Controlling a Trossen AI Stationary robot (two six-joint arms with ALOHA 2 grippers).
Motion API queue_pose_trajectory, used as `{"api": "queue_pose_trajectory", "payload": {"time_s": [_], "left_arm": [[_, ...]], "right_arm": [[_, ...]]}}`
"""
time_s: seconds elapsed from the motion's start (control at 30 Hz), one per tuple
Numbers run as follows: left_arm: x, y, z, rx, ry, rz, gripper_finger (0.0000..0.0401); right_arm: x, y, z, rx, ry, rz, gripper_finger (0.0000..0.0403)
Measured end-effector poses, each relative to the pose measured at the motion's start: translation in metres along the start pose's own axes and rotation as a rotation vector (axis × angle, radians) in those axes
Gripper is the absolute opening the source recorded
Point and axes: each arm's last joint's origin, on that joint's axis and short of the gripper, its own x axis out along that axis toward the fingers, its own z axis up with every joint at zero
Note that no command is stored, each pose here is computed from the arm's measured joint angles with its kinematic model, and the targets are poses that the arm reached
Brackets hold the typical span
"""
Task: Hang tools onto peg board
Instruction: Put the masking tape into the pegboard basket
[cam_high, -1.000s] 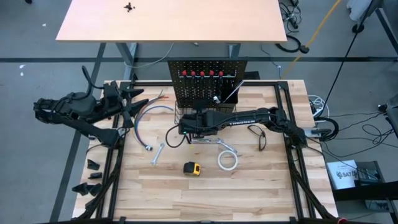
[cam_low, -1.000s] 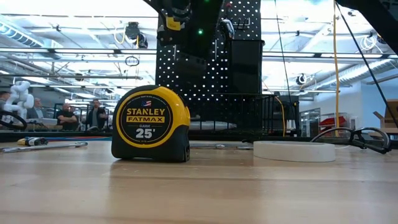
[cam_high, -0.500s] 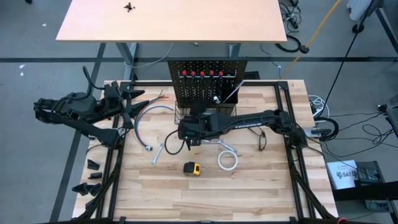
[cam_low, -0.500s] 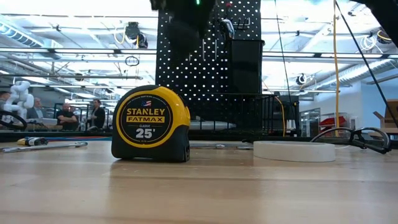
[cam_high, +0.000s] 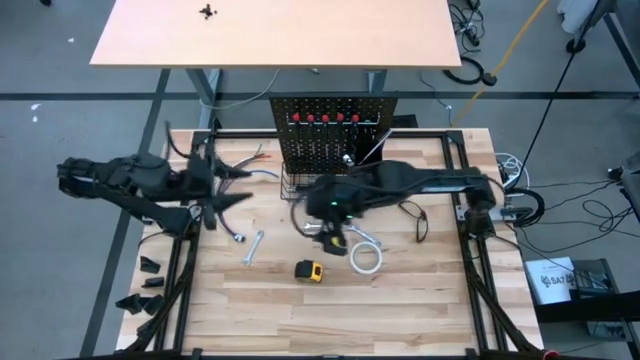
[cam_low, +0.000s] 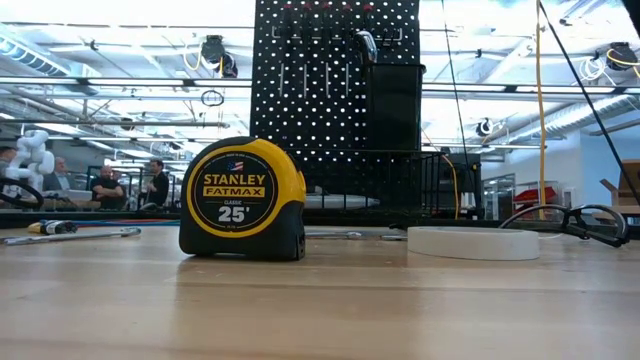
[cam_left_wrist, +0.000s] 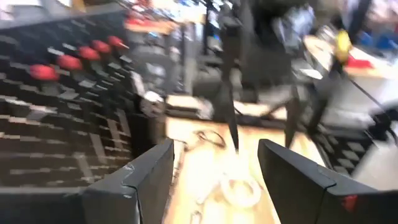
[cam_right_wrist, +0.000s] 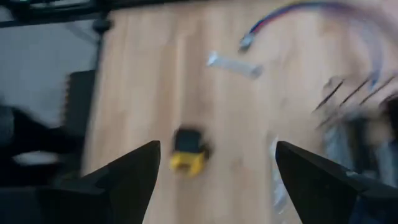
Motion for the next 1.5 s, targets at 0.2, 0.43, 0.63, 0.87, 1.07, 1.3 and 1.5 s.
{"api": "queue_pose_trajectory", "payload": {"time_s": [0.2, 0.43, 0.63, 0.87, 1.07, 1.3, 1.5], "left_arm": [[0.016, -0.009, -0.010, 0.033, 0.111, -0.126, 0.0235], [0.048, -0.019, -0.041, 0.050, 0.249, -0.162, 0.0235], [0.077, -0.027, -0.055, 0.027, 0.299, -0.133, 0.0235], [0.105, -0.035, -0.065, 0.022, 0.324, -0.111, 0.0235], [0.113, -0.029, -0.062, 0.003, 0.281, -0.062, 0.0235], [0.119, -0.008, -0.066, -0.101, 0.226, 0.080, 0.0235], [0.124, 0.000, -0.109, -0.225, 0.199, 0.105, 0.0235]], "right_arm": [[-0.035, 0.021, -0.030, 0.182, 0.185, -0.015, 0.0313], [-0.038, 0.048, -0.058, 0.354, 0.300, -0.177, 0.0313], [-0.020, 0.059, -0.086, 0.372, 0.374, -0.286, 0.0313], [0.008, 0.049, -0.139, 0.458, 0.334, -0.343, 0.0313], [0.031, 0.026, -0.189, 0.727, 0.208, -0.429, 0.0313], [0.058, 0.022, -0.215, 0.862, 0.192, -0.485, 0.0313], [0.079, 0.021, -0.222, 0.864, 0.202, -0.567, 0.0313]]}}
